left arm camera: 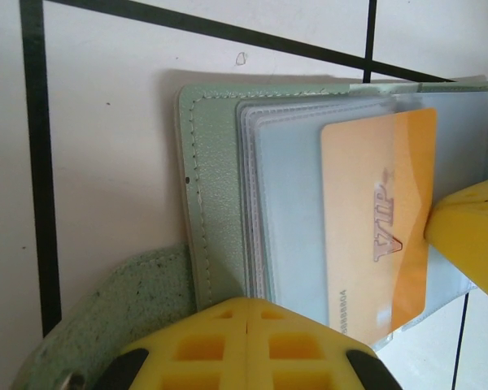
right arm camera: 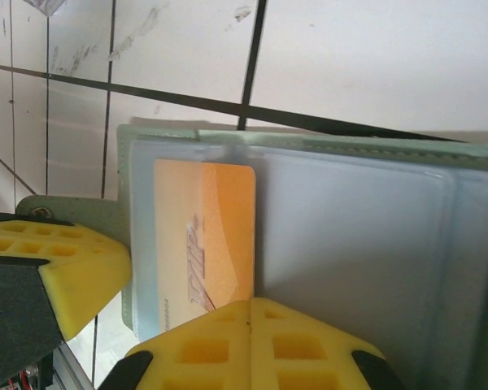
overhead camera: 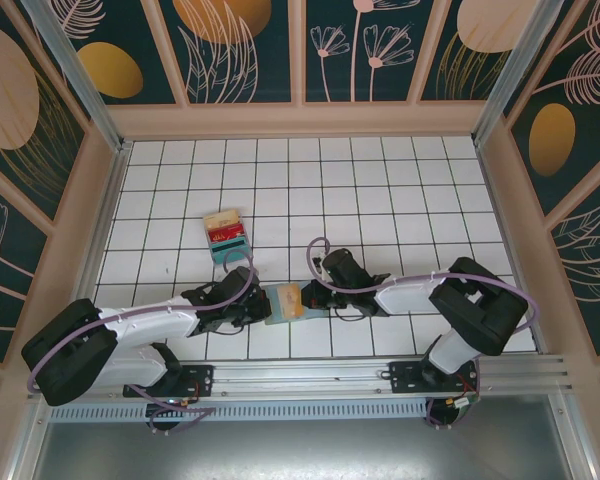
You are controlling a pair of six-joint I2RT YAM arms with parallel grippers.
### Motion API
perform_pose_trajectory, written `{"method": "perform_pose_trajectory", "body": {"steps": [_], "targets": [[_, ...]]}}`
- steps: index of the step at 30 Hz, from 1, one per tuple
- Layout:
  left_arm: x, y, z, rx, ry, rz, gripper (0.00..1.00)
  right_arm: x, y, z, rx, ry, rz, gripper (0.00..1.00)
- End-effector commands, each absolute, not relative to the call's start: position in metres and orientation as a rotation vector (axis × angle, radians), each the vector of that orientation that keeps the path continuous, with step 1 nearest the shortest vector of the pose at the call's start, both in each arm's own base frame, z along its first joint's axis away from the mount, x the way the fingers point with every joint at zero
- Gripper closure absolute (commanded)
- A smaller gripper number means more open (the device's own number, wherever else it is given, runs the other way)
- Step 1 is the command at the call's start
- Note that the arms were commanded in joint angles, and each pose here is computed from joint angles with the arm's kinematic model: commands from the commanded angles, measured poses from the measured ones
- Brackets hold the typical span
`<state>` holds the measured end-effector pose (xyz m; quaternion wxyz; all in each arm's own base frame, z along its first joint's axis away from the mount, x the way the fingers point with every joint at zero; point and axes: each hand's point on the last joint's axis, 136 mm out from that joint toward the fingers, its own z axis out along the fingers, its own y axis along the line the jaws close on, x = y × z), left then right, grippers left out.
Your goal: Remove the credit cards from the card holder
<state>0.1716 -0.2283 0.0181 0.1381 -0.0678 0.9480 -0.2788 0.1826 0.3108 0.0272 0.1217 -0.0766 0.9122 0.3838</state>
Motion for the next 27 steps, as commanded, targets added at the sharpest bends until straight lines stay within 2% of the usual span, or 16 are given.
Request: {"method": "perform_pose_trajectory", "body": {"steps": [1, 2, 4, 8, 20, 22, 26, 27], "targets": [[0.168, -0.225, 0.015, -0.184, 2.754, -0.786, 1.00, 0.181, 0.304, 0.028, -0.244, 2.659, 1.098, 1.00], [0.168, -0.226, 0.015, -0.183, 2.755, -0.790, 1.00, 0.182, 0.305, 0.029, -0.245, 2.657, 1.101, 1.00], [0.169, -0.227, 0.016, -0.181, 2.754, -0.793, 1.00, 0.181, 0.308, 0.032, -0.258, 2.645, 1.132, 0.90], [0.168, -0.227, 0.016, -0.177, 2.757, -0.793, 1.00, 0.180, 0.316, 0.032, -0.269, 2.643, 1.179, 0.81], [0.170, -0.230, 0.019, -0.171, 2.753, -0.806, 1.00, 0.181, 0.323, 0.027, -0.261, 2.664, 1.207, 0.77], [0.170, -0.230, 0.018, -0.170, 2.754, -0.806, 1.00, 0.181, 0.323, 0.027, -0.259, 2.665, 1.209, 0.80], [0.170, -0.230, 0.018, -0.172, 2.756, -0.801, 1.00, 0.182, 0.321, 0.027, -0.246, 2.667, 1.194, 1.00], [0.170, -0.229, 0.018, -0.169, 2.755, -0.799, 1.00, 0.183, 0.320, 0.027, -0.242, 2.668, 1.186, 1.00]]}}
